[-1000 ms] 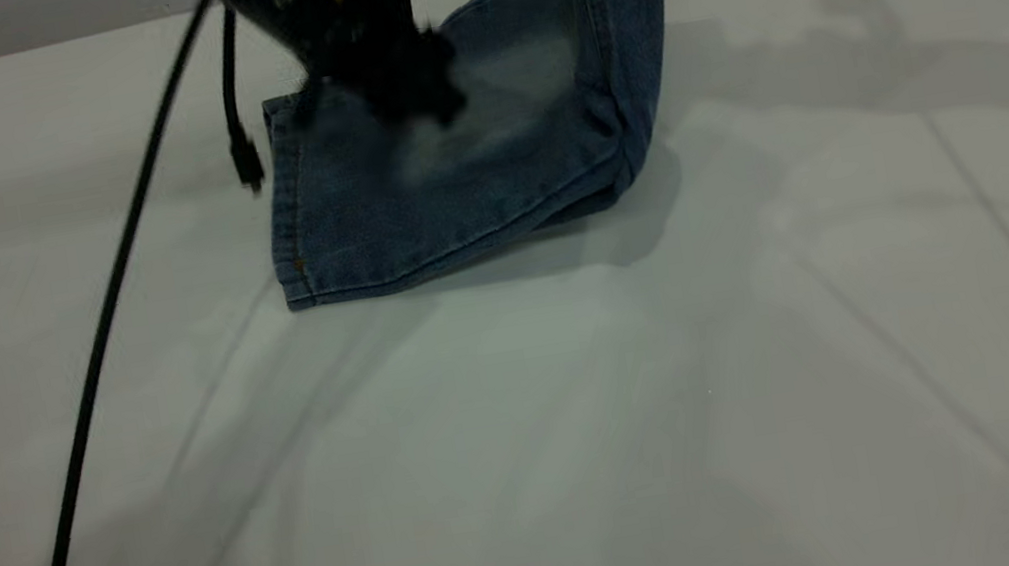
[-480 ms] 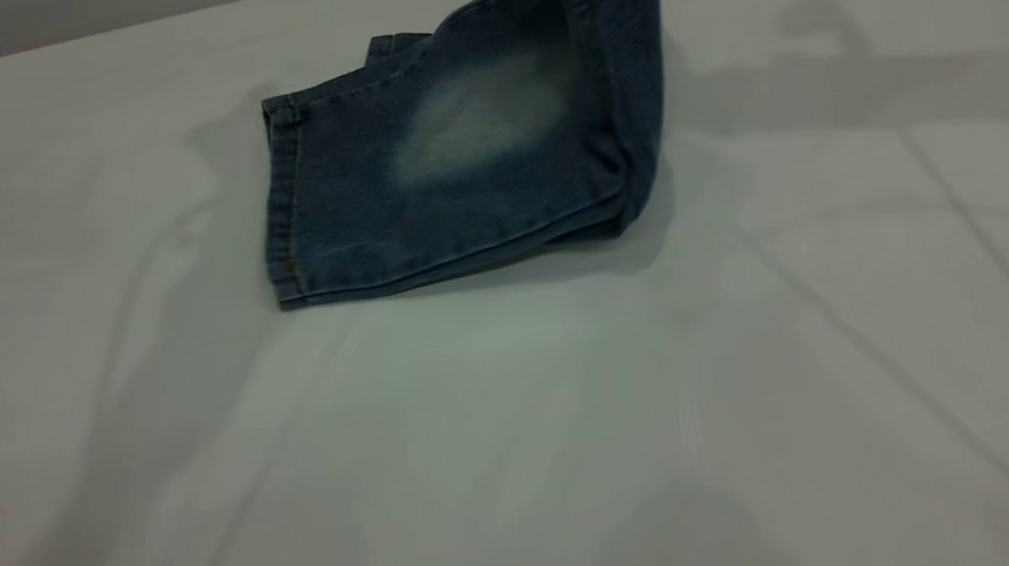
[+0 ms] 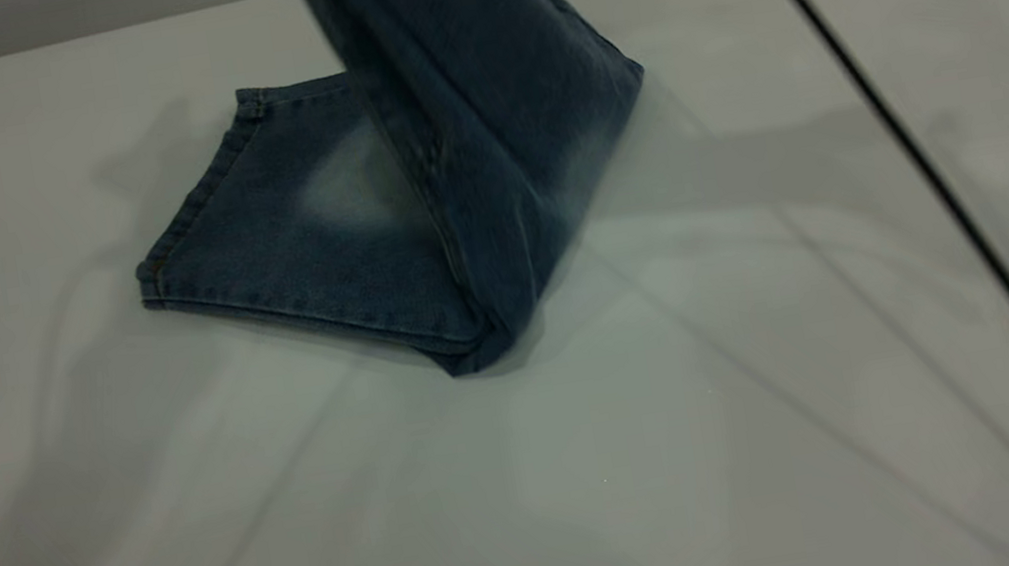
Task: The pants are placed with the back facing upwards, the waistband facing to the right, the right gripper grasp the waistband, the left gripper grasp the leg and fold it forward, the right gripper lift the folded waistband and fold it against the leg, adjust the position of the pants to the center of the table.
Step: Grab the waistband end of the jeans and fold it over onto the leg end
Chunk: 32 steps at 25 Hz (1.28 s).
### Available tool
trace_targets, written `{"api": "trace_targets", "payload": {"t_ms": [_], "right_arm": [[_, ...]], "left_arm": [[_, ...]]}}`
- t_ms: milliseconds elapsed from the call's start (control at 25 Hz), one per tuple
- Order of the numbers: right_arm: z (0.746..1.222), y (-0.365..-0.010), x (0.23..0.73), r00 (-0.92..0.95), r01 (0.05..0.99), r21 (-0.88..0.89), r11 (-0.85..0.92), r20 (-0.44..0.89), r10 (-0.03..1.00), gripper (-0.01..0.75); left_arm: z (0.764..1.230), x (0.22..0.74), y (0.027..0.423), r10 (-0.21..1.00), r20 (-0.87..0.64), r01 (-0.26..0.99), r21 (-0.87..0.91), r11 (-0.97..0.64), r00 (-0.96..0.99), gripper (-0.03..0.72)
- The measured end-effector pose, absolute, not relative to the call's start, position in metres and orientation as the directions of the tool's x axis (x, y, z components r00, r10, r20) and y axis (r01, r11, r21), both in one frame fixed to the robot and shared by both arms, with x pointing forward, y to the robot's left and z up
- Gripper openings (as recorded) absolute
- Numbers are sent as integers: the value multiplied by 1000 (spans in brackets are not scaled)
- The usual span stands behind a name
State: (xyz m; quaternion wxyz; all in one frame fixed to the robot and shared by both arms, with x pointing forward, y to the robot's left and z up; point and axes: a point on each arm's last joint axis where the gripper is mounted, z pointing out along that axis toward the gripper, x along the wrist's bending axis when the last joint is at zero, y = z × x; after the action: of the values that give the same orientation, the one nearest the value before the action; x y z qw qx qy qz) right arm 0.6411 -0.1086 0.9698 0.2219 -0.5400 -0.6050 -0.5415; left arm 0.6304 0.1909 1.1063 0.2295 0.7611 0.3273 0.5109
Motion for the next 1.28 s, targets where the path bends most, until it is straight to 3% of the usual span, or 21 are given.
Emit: {"api": "trace_targets", "payload": {"t_ms": [320,600,720,1080,1280], "right_arm": [[935,-62,631,-290,897,411,-163,825,485,106],[914,-48,625,-351,888,452,-82,783,513,116],[913,-42,631,-364,882,463,-81,782,506,171],[914,-30,639,-401,869,489,-72,782,477,447],[918,-16,630,-428,869,493,-36,787,444,507]], "left_arm": [[1119,624,194,740,629,253,695,-673,240,454],[1119,623,194,747,621,257,701,-665,238,454],[1119,624,194,761,606,260,715,-649,233,454],[1119,624,193,761,605,256,717,-649,235,454],[1120,624,193,762,602,252,720,-647,237,454]]}}
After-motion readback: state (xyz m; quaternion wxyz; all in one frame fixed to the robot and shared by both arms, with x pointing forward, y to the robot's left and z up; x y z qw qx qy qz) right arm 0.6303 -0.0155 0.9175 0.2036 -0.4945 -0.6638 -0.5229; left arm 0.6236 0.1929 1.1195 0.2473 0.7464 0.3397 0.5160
